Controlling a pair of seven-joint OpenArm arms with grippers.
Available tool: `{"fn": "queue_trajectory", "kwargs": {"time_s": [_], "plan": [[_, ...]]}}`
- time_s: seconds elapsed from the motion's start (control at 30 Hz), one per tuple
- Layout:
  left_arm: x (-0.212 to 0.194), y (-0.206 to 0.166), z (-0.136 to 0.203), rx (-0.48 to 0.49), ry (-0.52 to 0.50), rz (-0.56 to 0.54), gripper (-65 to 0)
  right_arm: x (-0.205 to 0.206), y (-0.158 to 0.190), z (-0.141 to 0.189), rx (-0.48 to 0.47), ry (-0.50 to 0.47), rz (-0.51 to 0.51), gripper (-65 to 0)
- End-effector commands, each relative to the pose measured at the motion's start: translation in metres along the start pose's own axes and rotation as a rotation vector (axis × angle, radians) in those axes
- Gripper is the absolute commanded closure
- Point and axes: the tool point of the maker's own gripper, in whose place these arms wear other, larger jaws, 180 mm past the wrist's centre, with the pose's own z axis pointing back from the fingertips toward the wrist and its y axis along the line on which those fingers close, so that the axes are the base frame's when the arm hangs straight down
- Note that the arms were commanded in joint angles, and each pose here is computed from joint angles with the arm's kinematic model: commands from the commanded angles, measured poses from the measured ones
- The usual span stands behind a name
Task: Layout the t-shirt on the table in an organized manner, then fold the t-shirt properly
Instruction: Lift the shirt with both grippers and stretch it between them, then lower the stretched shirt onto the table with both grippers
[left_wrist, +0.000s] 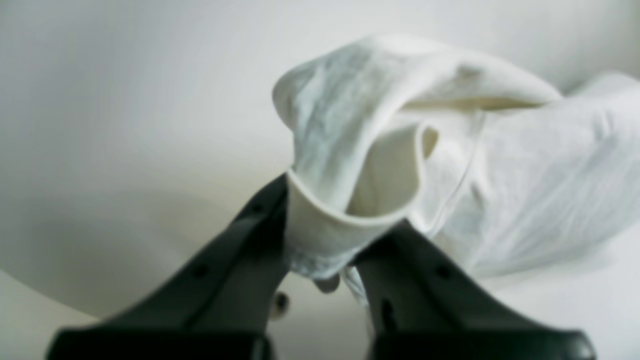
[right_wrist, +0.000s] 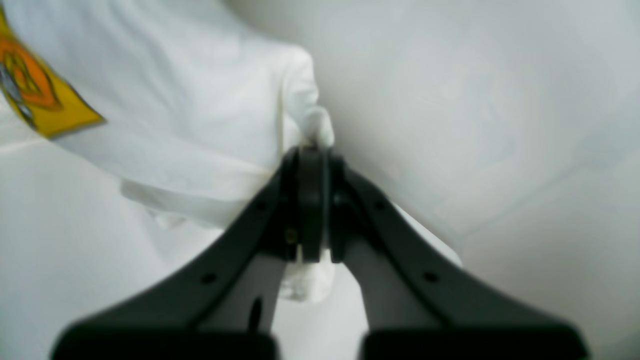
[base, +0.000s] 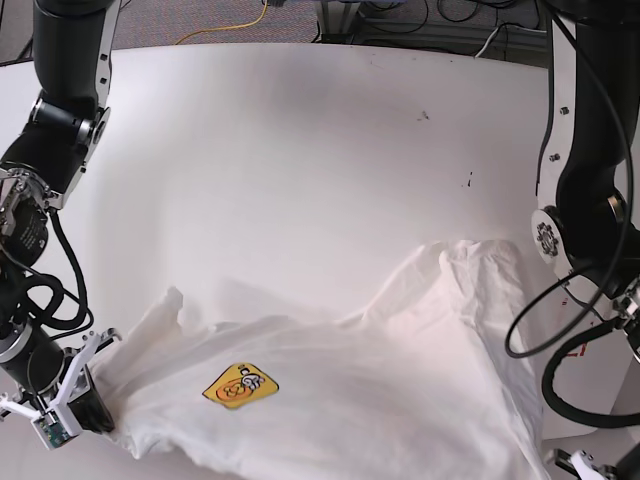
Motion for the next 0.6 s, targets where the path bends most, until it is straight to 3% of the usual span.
{"fn": "queue_trajectory", "kwargs": {"time_s": [0.0,0.27,0.57], "plan": [[0.018,-0.004,0.009,-0.001,-0.074,-0.030,0.0,0.012,-0.009,0.011,-0.035,-0.053,0.017,0.0],[-0.032,-0.052,0.002,-0.092,-0.020,0.008,0.0,-0.019,0.003,0.014,-0.022,0.001,-0.015,0.0],[-0.109,-0.100,0.010,-0.160,0.120,0.074,0.0,-0.071,0.030,0.016,0.015,0.080,-0.101,0.0]]}}
